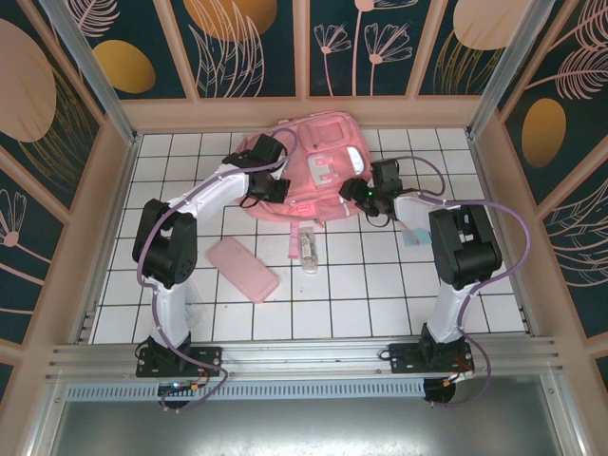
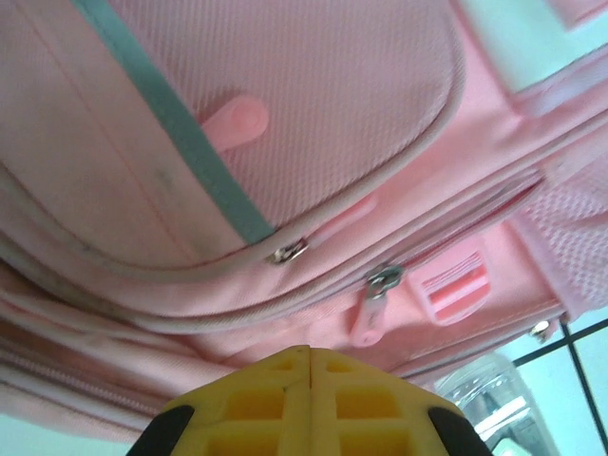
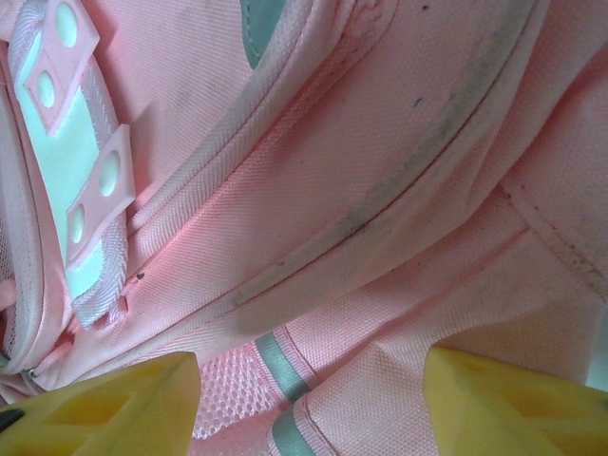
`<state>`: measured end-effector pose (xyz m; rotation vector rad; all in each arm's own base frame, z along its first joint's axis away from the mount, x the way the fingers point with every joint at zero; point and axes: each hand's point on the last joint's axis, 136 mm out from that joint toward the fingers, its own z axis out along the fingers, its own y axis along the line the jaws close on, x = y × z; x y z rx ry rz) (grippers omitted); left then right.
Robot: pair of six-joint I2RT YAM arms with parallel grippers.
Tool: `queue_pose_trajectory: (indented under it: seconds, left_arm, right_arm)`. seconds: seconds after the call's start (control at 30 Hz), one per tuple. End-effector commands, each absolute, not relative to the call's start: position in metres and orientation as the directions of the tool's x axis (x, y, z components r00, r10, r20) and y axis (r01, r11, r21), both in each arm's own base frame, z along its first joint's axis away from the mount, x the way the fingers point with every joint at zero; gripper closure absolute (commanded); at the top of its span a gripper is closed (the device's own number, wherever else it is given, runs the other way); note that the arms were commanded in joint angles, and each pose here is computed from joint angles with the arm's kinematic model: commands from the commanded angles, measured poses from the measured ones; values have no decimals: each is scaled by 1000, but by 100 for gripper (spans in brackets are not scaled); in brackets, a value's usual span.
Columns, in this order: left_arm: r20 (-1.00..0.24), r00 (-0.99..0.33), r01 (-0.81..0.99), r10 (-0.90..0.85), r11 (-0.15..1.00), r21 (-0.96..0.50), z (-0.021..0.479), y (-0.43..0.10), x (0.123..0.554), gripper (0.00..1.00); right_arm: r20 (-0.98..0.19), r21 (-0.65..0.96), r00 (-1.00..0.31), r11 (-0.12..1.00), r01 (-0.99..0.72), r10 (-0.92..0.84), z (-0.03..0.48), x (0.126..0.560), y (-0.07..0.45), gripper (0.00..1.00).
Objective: Pack books, pencil case, and school supplies into a backpack
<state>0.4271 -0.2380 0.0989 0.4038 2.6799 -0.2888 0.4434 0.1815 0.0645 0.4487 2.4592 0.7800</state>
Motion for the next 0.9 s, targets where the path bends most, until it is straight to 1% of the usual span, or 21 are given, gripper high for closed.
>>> queue_pose_trajectory:
  seconds: [0.0, 0.07, 0.1, 0.17, 0.23, 0.3, 0.37, 0.43, 0.53, 0.87]
  left_arm:
    - [-361, -890, 355, 278, 920, -167, 81, -240, 411, 100]
    - [-370, -877, 397, 306, 895, -203, 77, -248, 407, 100]
    - [-376, -873, 407, 312, 890, -207, 75, -250, 406, 95]
    - [-375, -870, 415, 319, 885, -210, 65, -253, 405, 77]
    - [-356, -882, 400, 310, 891, -214, 55, -254, 403, 66]
    - [-345, -895, 376, 284, 895, -240, 49, -260, 401, 60]
    - [-363, -899, 358, 245, 889, -286, 49, -270, 400, 56]
    - [-382, -902, 335, 204, 887, -317, 51, -276, 400, 54]
    - [-421, -891, 321, 170, 891, -320, 53, -279, 405, 54]
    - [-444, -881, 322, 165, 896, -306, 44, -288, 419, 55]
  right_arm:
    - [-393, 540, -797, 817, 203, 459, 52, 452, 154, 36]
    - [-401, 538, -796, 820, 196, 453, 54, 455, 153, 36]
    - [-404, 538, -795, 820, 194, 453, 56, 456, 153, 36]
    - [-405, 537, -799, 823, 185, 444, 57, 457, 155, 36]
    - [-402, 536, -801, 824, 186, 443, 56, 458, 155, 36]
    - [-400, 536, -801, 822, 189, 445, 55, 457, 155, 35]
    - [-397, 541, -802, 820, 189, 447, 54, 456, 156, 35]
    - [-393, 543, -803, 818, 190, 447, 53, 455, 157, 35]
    - [-389, 546, -806, 816, 188, 446, 52, 454, 158, 35]
    - [-382, 557, -811, 811, 181, 443, 51, 453, 163, 36]
